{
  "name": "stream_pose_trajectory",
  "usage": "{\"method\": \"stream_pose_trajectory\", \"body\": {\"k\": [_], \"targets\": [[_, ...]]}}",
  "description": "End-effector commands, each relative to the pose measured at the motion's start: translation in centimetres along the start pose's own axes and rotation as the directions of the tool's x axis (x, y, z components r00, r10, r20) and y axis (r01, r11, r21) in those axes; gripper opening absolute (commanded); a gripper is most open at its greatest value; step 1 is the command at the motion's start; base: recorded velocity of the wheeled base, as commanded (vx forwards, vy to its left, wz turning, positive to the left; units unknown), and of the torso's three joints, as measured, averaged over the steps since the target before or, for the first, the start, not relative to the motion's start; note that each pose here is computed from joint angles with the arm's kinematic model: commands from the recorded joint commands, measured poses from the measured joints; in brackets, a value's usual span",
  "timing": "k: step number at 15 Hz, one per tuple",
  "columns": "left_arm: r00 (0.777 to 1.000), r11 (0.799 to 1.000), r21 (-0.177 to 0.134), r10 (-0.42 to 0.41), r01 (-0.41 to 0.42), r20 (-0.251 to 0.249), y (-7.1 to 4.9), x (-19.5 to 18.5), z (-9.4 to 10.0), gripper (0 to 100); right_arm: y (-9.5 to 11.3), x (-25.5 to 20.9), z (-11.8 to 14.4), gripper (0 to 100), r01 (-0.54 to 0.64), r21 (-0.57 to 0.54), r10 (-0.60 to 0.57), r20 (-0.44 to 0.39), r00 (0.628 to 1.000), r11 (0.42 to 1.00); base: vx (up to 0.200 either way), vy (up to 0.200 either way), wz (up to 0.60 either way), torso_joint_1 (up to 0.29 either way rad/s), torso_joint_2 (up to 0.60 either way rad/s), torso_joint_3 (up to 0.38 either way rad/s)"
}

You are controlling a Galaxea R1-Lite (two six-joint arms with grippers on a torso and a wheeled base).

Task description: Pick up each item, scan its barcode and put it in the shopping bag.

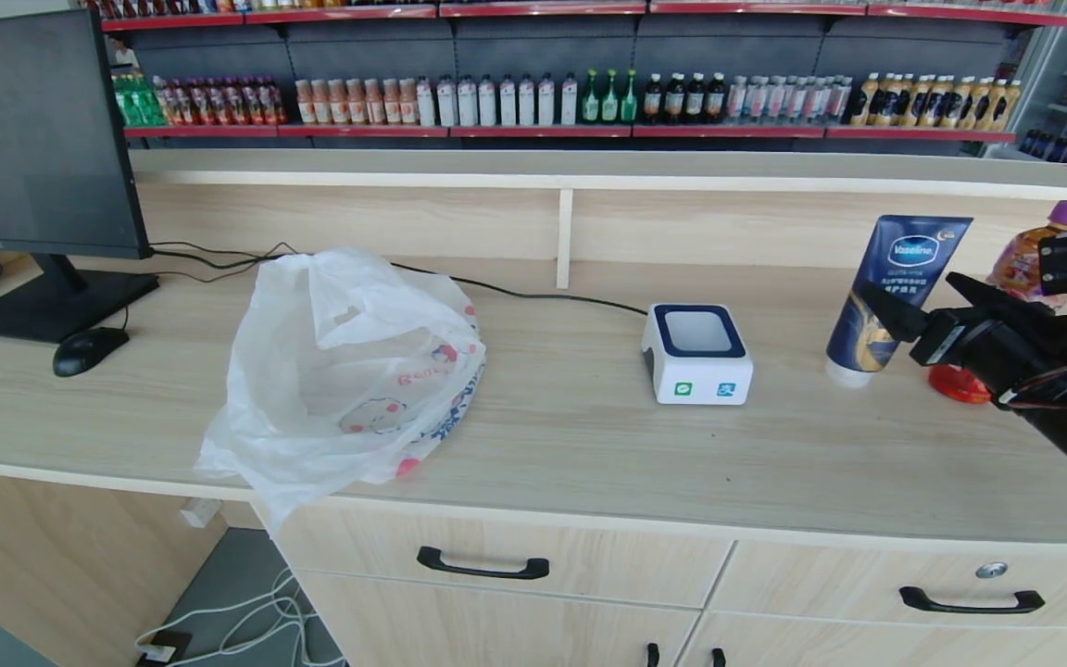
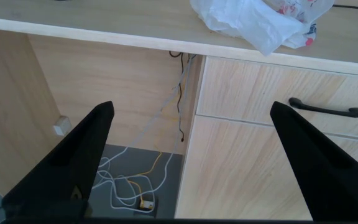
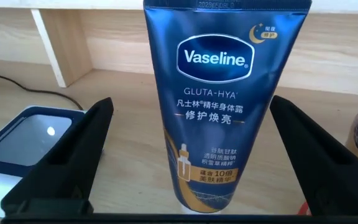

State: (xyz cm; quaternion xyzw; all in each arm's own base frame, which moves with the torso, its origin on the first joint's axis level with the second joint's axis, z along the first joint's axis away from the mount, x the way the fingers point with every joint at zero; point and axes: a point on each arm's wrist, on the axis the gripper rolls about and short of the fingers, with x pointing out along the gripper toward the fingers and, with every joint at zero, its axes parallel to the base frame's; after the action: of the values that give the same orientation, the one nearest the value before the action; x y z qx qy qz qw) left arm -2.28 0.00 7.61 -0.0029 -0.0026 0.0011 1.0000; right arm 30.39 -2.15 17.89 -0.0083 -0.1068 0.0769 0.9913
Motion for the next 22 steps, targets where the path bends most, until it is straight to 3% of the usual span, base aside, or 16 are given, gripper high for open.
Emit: {"method": "stream_pose_trajectory", "body": {"k": [1, 22], "targets": [[1.0, 1.0, 0.001, -0.001, 0.001, 0.001, 0.0, 0.0, 0.0, 100, -0.7, 0.8, -0.8, 100, -0.006, 0.0, 0.006, -0.006, 1.0, 1.0, 0.0, 0.0, 0.0, 0.0, 0.0, 0.0], [1.0, 1.0, -0.002, 0.001, -0.001, 0.004, 0.0, 0.0, 0.0, 100, -1.6, 3.4, -2.7, 100, -0.032, -0.004, 0.032, -0.014, 0.999, 0.999, 0.0, 0.0, 0.0, 0.0, 0.0, 0.0]]}}
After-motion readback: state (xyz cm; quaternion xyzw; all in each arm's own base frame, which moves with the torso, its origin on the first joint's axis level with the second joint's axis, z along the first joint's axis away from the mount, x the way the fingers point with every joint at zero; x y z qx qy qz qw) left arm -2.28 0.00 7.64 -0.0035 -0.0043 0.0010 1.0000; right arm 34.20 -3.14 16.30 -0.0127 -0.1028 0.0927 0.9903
